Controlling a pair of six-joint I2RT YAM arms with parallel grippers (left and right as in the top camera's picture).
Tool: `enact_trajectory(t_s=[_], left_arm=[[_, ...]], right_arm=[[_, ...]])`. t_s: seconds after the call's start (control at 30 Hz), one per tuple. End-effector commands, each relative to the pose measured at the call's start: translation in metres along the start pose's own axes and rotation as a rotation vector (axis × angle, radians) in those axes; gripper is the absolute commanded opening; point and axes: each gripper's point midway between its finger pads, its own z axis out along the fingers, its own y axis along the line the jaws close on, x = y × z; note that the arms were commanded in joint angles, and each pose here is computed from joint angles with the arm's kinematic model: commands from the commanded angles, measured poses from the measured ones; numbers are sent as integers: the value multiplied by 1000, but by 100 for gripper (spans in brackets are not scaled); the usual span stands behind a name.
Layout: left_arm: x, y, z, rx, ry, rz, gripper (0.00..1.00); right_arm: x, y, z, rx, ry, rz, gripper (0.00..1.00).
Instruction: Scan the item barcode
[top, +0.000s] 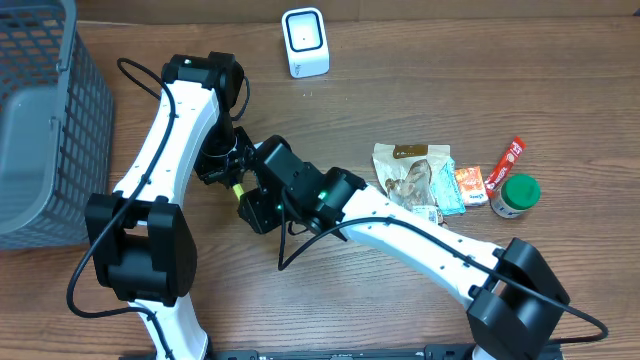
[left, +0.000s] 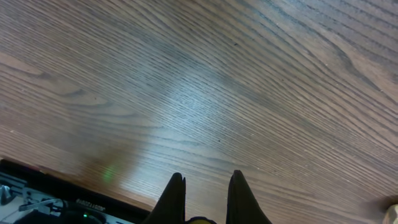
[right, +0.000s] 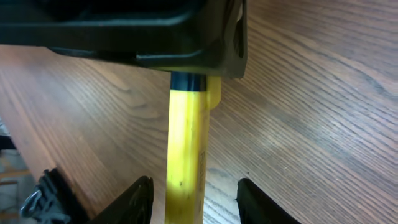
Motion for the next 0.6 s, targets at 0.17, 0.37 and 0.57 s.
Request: enact_trajectory(t_s=[0.17,0.37,0.57], left_arm=[[7,-8,0,35,28,-21,4],[4,-10,0,46,20,-24,4],[3,-13,-1,69,27,-29,4]], right_arm=[[15,1,14,74,10,2,45],[14,2,14,70,8,7,41],[7,1,8,79,-19,5,42]])
